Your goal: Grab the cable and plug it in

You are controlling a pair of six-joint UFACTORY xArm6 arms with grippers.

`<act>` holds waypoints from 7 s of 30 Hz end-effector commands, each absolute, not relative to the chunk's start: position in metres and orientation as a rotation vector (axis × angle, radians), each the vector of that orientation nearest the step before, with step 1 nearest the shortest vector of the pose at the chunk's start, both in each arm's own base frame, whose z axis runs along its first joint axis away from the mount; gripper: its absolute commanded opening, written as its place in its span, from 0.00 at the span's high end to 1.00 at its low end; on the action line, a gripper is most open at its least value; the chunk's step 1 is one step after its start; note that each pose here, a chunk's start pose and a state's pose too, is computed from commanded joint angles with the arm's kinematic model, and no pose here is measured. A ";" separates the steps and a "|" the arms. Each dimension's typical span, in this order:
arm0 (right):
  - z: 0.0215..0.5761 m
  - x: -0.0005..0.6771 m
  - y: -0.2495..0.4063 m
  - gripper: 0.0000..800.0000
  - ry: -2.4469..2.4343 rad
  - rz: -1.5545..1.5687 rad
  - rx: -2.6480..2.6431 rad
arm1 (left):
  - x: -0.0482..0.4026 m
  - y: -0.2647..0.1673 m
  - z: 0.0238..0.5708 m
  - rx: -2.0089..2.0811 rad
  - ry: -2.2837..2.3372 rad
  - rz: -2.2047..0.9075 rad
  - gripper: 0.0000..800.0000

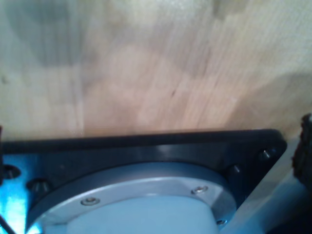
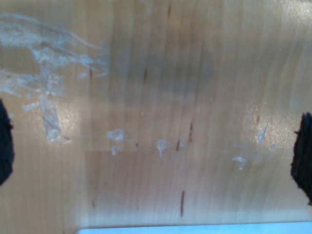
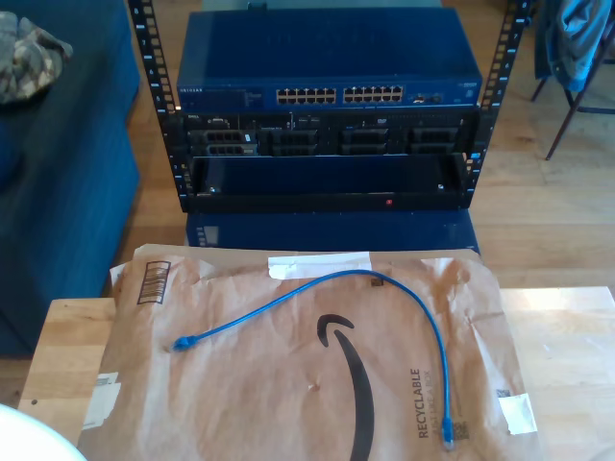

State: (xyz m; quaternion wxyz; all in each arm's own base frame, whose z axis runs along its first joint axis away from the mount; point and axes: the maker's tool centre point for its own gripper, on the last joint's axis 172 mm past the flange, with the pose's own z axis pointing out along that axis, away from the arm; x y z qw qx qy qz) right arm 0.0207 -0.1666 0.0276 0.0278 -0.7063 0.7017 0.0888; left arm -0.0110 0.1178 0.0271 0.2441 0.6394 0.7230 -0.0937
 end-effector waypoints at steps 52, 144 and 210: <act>0.120 0.032 -0.208 0.01 2.362 0.238 -2.026 | -0.016 0.176 0.127 1.763 2.059 -0.221 0.00; 0.089 0.413 0.435 0.34 1.813 -0.093 -2.432 | 0.262 0.093 0.170 1.905 2.386 -0.665 0.00; 0.417 0.367 0.225 0.99 2.061 0.339 -1.630 | 0.377 -0.215 0.444 1.807 1.457 -0.858 0.00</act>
